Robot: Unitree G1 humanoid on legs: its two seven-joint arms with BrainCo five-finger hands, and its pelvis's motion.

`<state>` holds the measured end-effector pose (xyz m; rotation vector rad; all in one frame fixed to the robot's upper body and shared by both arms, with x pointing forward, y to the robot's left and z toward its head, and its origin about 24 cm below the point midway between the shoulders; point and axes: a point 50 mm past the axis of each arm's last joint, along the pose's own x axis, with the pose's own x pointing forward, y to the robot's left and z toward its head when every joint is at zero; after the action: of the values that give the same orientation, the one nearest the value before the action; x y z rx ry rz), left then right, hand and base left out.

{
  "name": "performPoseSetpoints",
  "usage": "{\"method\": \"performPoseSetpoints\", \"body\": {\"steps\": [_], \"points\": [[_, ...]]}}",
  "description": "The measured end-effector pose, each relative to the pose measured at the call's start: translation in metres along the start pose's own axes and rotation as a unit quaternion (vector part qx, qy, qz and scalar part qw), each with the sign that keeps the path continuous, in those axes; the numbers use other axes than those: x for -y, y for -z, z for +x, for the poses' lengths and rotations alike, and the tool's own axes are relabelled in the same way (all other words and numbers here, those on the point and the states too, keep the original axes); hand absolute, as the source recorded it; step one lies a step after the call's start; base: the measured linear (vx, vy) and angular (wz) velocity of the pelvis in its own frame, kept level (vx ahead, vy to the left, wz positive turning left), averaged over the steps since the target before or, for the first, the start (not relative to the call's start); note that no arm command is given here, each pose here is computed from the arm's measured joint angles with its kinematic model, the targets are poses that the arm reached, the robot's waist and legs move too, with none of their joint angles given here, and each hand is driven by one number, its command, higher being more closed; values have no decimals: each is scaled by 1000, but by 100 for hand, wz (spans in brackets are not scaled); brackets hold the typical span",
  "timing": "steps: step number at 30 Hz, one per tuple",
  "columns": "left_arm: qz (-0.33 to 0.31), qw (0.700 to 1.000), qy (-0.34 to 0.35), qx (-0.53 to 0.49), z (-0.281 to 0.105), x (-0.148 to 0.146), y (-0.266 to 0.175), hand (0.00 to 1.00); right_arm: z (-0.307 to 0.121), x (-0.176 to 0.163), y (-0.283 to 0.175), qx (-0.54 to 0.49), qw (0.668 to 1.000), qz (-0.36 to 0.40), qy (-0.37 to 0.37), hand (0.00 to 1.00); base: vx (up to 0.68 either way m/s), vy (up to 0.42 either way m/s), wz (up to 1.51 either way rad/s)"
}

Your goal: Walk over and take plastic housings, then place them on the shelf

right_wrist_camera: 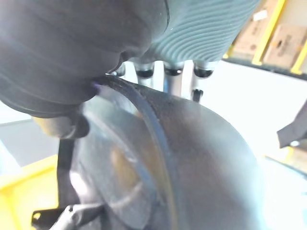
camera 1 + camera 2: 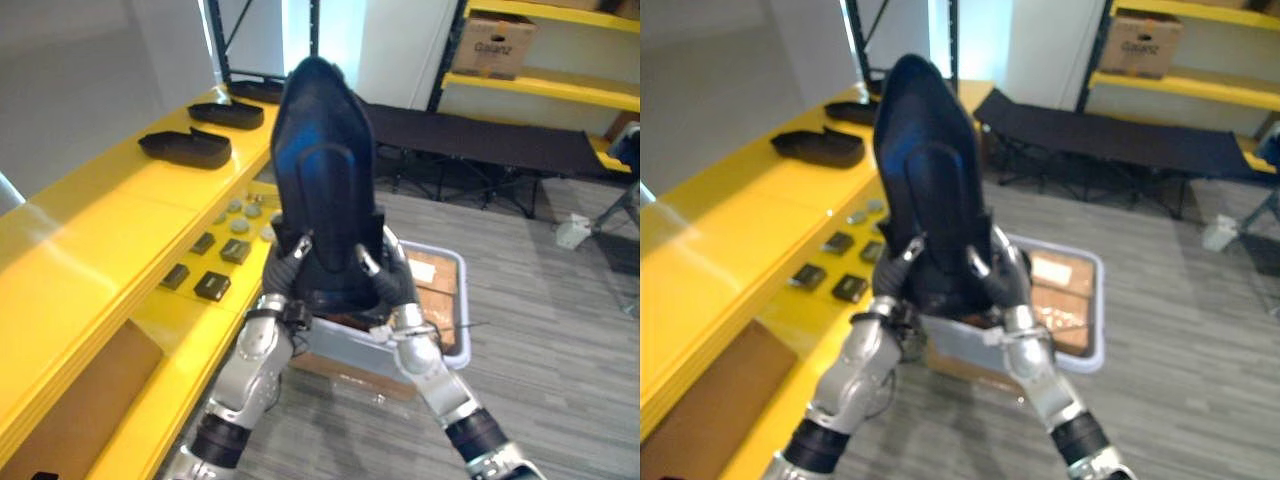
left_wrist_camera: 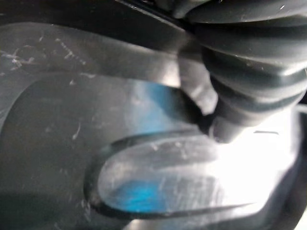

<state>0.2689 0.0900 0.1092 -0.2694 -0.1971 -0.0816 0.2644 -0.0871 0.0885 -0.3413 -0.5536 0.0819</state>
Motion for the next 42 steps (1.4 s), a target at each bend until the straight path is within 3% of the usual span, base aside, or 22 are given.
{"method": "performPoseSetpoints", "body": {"steps": [4,10,13,17,20,28,33,37,42], "points": [[71,995,-43,60,-1,-1,-11,100,0,0,-4,-5,999,31,18,0,-32,-2,-6],[118,979,-117,121,-2,-3,-24,100,-7,7,-10,-5,997,58,57,0,-9,-1,-3],[145,968,-147,140,-3,-5,-26,100,-6,28,-12,-10,986,106,130,0,-1,4,-8],[151,958,-193,146,-6,-17,-27,100,-30,65,2,-67,938,223,256,0,-16,5,-13],[150,948,-240,146,-12,-33,-25,100,-67,87,25,-131,896,270,328,0,-9,-1,-23],[110,937,-288,163,-27,-66,-24,100,-153,106,75,-299,822,248,417,0,-6,-18,-12],[118,940,-302,107,-55,-86,-4,100,-196,103,85,-365,784,234,443,0,-3,-9,2],[115,936,-325,74,-71,-95,6,100,-195,96,83,-359,790,242,434,0,-21,-23,10],[131,905,-386,119,-85,-114,-17,100,-164,87,82,-326,833,256,366,0,-22,-29,32]]}}
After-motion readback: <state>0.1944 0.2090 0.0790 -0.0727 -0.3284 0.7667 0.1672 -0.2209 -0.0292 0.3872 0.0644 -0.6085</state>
